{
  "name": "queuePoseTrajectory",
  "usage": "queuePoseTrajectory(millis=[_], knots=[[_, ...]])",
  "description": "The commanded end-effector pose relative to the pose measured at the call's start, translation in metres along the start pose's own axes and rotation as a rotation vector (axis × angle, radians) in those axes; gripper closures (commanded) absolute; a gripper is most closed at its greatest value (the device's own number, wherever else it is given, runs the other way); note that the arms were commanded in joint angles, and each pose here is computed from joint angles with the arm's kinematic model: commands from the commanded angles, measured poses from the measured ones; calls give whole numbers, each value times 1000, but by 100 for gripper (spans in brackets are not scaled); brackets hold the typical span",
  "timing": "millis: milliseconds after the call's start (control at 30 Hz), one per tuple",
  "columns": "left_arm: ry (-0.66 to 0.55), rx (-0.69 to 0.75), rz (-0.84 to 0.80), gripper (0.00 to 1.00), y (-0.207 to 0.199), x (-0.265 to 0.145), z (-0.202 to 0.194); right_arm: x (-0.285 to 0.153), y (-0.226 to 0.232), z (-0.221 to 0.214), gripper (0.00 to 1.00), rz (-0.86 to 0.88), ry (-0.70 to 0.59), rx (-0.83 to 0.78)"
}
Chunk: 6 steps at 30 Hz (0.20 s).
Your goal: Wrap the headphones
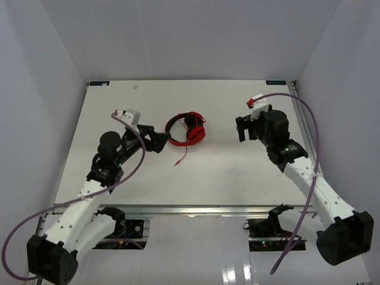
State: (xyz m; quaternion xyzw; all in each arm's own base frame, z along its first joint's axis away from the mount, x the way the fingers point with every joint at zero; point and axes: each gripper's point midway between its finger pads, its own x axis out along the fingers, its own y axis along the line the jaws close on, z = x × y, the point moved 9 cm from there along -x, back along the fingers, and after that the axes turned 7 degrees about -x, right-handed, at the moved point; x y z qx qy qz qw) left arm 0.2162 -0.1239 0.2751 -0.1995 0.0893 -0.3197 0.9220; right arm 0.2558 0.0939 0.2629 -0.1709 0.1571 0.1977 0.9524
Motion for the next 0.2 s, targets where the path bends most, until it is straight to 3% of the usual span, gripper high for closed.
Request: queuePoseTrajectory(millis=[0,167], knots=[[-25,-25,-98,2,-10,-27,-16,-18,-21,19,10,-199,-122,83],[-27,-41,-74,2,-9,-39,-24,-23,-20,5,10,-187,-115,41]])
